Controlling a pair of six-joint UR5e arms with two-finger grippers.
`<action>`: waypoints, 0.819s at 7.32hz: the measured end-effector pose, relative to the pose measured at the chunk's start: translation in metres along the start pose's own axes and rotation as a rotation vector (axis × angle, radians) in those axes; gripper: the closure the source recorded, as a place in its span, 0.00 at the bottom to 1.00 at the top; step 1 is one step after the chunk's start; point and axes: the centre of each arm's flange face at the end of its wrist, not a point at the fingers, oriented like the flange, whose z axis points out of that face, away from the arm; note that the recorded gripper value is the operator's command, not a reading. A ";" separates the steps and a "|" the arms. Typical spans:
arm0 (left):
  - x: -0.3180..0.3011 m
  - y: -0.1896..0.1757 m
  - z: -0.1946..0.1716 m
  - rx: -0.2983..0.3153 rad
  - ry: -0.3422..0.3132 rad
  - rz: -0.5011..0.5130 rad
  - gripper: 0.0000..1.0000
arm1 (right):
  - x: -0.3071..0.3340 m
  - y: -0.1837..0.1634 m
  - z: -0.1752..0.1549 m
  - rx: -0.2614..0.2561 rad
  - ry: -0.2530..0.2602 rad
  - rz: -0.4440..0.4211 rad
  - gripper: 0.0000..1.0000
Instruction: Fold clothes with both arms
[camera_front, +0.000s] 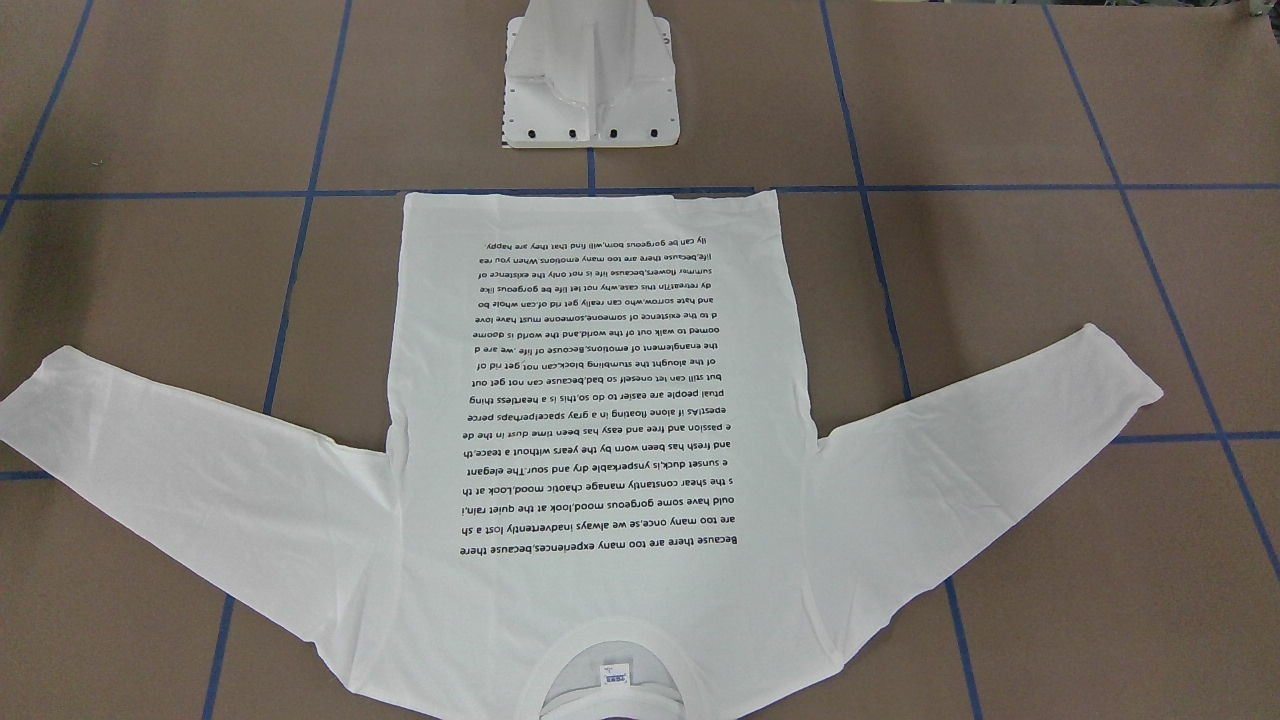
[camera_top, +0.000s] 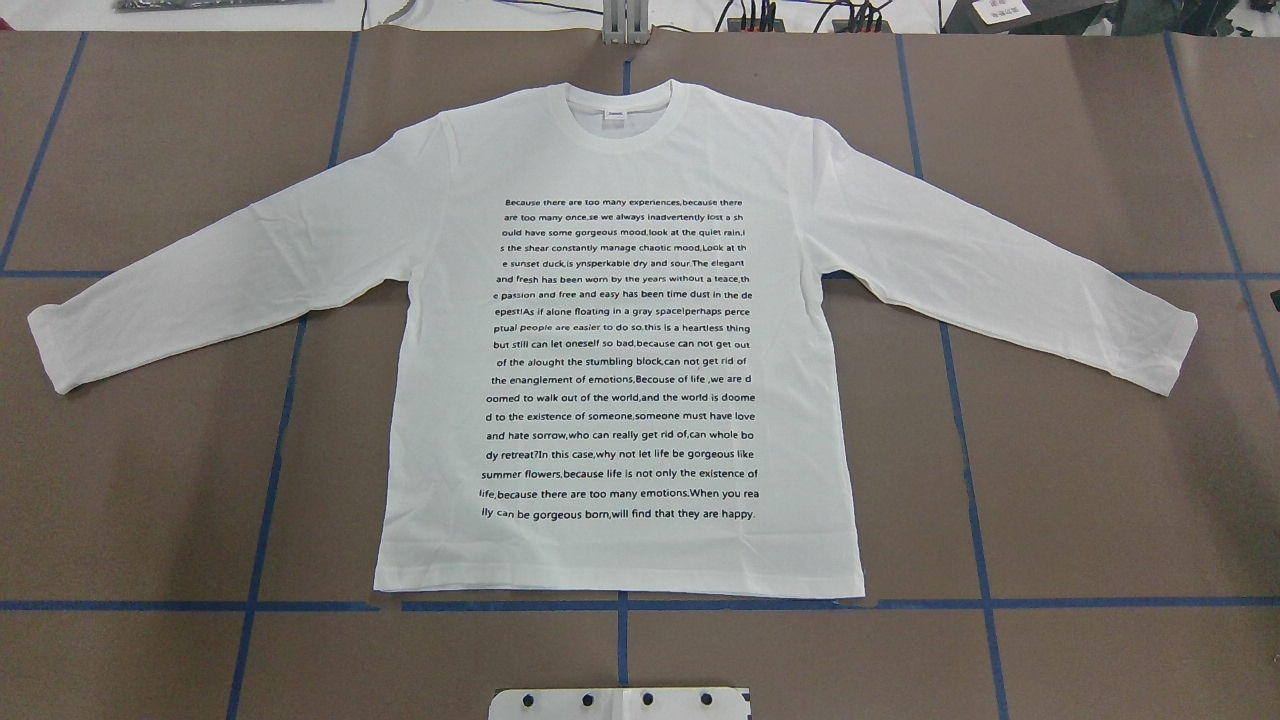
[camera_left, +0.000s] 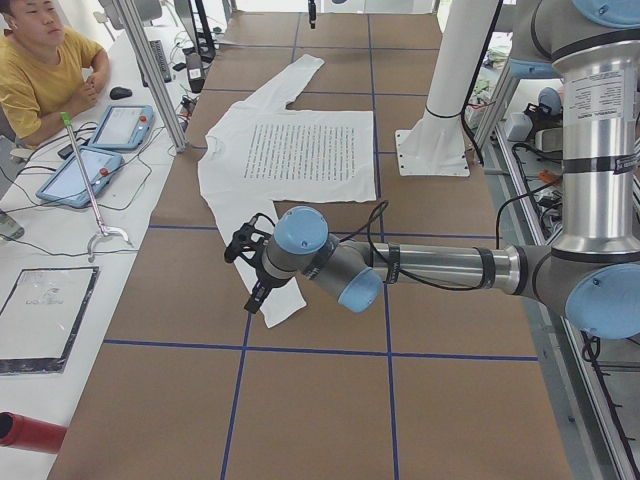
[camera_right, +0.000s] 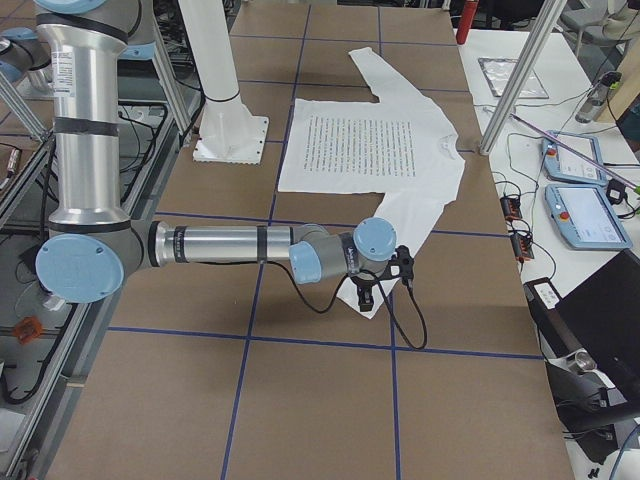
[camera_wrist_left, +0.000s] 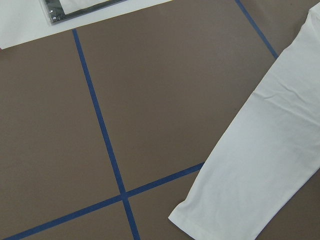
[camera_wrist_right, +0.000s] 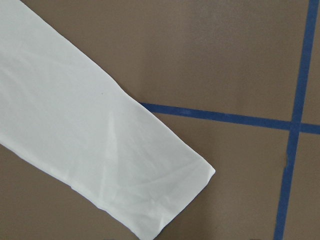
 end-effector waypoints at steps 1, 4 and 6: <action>0.003 0.001 0.001 -0.008 0.035 -0.030 0.00 | 0.006 -0.015 0.019 -0.015 -0.001 -0.006 0.11; 0.005 0.002 0.000 -0.010 0.061 -0.051 0.00 | 0.008 -0.029 0.064 -0.077 0.005 -0.014 0.18; 0.006 0.001 0.000 -0.007 0.061 -0.049 0.00 | 0.015 -0.025 0.080 -0.107 0.012 -0.003 0.22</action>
